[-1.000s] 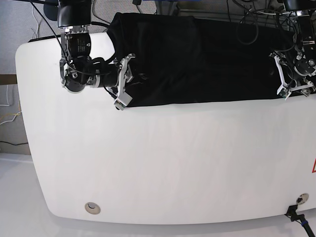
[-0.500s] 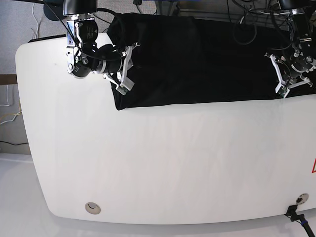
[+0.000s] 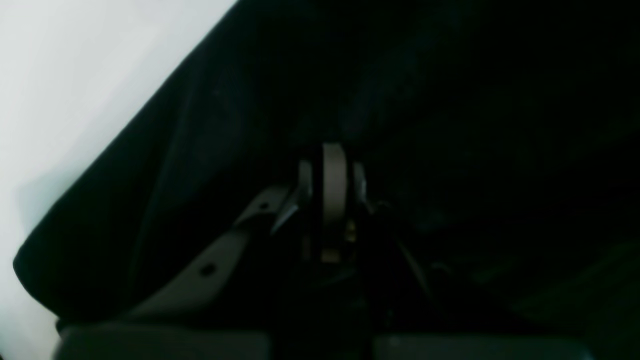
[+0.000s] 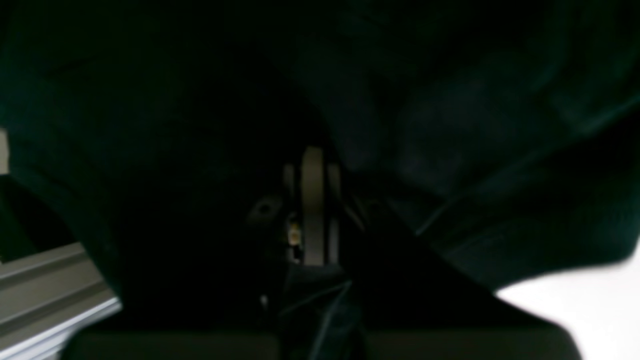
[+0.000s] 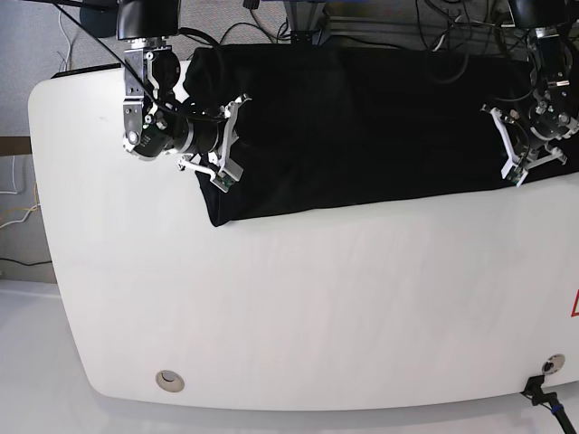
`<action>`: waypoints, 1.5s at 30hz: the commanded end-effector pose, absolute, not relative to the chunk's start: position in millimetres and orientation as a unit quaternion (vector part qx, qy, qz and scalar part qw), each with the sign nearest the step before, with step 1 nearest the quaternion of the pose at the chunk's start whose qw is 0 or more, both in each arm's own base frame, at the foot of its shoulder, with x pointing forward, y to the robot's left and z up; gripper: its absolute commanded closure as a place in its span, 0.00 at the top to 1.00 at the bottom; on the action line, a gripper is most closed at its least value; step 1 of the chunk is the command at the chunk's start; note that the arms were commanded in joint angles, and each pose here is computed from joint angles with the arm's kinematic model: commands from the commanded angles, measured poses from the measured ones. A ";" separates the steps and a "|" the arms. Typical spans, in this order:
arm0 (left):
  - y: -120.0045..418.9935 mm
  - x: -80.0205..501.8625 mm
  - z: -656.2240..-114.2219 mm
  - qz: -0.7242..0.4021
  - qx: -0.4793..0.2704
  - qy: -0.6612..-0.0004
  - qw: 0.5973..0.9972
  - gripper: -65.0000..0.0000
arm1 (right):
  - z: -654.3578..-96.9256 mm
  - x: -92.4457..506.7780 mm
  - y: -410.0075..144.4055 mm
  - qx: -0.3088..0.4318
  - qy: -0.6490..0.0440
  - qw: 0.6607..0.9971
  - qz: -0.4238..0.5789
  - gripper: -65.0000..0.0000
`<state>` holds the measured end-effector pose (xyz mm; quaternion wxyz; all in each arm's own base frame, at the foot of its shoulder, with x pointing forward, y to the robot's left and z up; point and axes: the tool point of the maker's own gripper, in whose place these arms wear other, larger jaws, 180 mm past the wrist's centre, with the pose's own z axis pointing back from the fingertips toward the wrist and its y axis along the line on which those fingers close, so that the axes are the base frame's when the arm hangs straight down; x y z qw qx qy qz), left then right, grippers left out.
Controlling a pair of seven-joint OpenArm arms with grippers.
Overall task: Fold the T-shirt properly
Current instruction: 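Release the hem and pull the folded shirt back with both grippers, then release the shirt edge with the left gripper and raise it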
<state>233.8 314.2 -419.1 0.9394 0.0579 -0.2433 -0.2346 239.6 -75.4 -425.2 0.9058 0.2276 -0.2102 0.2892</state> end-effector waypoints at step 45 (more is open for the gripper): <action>419.8 253.9 -337.7 -0.003 0.151 -0.301 0.942 0.75 | -470.4 286.3 -169.8 0.167 -0.187 0.943 0.217 0.00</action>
